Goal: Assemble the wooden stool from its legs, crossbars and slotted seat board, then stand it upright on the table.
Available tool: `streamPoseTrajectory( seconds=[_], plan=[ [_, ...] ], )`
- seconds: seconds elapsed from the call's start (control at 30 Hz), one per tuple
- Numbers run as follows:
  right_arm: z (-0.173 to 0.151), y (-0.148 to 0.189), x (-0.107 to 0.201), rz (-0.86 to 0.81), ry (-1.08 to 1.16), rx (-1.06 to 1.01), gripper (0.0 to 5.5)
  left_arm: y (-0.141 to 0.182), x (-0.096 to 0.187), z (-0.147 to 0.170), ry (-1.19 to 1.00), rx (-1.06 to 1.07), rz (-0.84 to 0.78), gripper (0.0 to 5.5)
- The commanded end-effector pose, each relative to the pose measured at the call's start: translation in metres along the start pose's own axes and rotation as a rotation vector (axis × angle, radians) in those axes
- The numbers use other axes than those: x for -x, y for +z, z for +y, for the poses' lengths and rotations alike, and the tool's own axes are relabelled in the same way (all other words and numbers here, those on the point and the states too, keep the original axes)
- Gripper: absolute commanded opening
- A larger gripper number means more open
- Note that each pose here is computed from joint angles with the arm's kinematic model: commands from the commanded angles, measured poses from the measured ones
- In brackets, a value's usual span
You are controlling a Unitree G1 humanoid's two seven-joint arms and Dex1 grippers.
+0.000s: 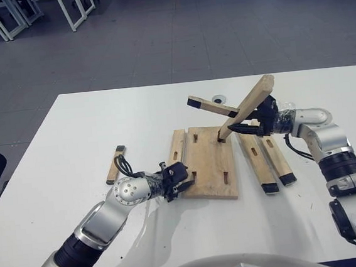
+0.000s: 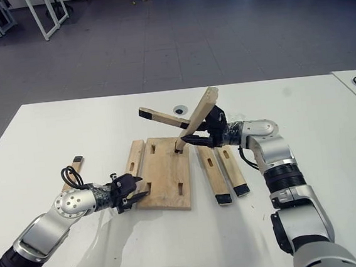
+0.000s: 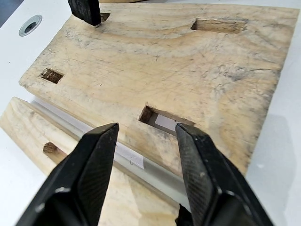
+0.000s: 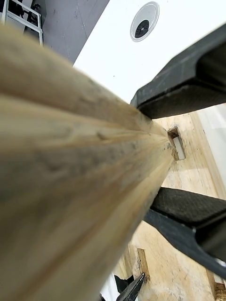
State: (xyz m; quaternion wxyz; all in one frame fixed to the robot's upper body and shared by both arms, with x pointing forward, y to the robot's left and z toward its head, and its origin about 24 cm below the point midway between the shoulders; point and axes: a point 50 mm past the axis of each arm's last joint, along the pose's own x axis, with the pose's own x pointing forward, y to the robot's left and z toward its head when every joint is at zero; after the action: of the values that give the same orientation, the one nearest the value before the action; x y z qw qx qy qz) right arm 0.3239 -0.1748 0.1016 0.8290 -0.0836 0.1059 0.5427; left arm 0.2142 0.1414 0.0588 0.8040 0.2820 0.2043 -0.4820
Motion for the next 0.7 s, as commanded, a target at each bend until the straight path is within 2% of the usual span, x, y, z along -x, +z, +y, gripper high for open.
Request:
streamPoseTrajectory(
  seconds=[0.03,0.37,0.7],
  plan=[
    [0.006,-0.014,0.013,0.079,0.003,-0.046,2.10,-0.027,0.002,0.000,0.007,0.041,0.137,2.25],
    [0.008,0.017,0.029,-0.057,-0.037,-0.102,2.10,-0.031,0.000,-0.007,0.004,0.047,0.139,2.25],
    [0.002,-0.006,0.034,0.056,-0.088,-0.137,2.10,-0.031,0.000,-0.006,-0.003,0.037,0.140,2.25]
  ],
)
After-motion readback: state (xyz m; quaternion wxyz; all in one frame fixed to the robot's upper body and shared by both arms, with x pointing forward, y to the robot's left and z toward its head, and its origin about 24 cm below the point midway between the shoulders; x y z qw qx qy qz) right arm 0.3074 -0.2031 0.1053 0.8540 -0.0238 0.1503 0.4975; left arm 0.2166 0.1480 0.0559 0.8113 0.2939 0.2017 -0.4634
